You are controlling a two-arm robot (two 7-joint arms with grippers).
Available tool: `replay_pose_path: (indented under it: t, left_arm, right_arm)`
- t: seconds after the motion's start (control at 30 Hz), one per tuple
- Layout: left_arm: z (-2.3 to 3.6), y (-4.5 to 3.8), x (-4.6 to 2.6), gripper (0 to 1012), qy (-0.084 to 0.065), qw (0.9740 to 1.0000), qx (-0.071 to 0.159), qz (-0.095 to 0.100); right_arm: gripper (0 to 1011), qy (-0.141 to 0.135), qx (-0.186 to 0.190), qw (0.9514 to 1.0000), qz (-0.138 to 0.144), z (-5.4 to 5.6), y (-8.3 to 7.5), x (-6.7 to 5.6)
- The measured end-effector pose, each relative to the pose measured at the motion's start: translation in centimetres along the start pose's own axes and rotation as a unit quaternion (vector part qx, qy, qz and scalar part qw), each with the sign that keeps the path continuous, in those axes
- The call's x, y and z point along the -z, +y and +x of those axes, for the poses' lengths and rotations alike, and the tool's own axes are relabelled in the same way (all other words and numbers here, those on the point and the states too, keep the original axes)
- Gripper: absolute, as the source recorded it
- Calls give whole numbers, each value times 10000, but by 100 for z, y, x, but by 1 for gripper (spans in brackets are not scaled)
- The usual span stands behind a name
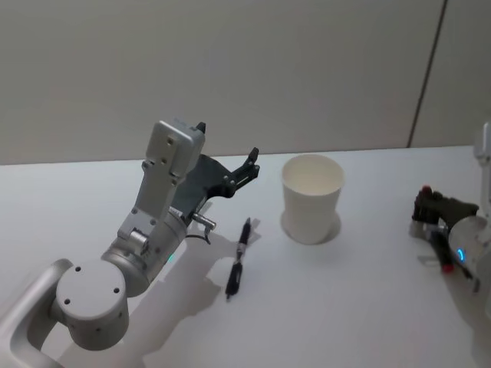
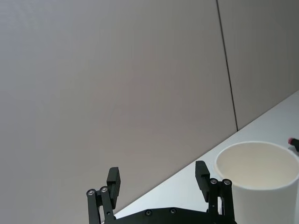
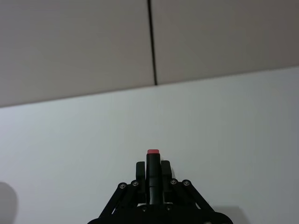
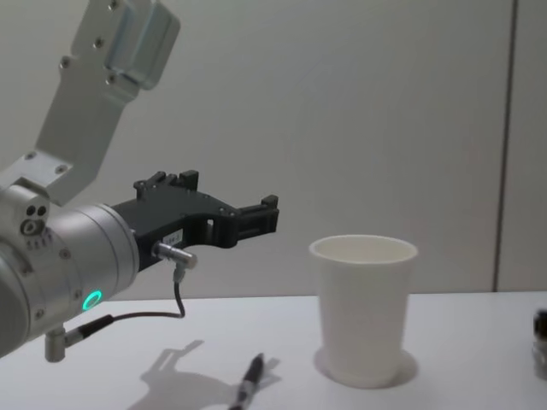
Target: Place the pen into the pen holder.
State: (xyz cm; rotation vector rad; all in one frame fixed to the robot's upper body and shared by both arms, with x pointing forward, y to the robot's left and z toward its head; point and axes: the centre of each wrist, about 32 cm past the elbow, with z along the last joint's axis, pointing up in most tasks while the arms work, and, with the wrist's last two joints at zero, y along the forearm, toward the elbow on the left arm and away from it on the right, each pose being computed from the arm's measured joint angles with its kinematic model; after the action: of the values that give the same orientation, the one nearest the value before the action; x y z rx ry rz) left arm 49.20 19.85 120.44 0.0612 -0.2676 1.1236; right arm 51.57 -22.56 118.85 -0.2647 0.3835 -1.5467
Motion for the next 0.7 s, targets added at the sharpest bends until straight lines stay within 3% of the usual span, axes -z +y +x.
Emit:
replay_pose_path:
  t: [0.37, 0.7]
  left_arm:
    - [-1, 0, 0, 1001, 0, 10000, 1, 0]
    - [0, 0, 0, 1001, 0, 10000, -1, 0]
  right_arm:
    - [185, 24, -116, 9965, 824, -92, -113, -195]
    - [185, 60, -249, 9856, 1671, -189, -232, -418]
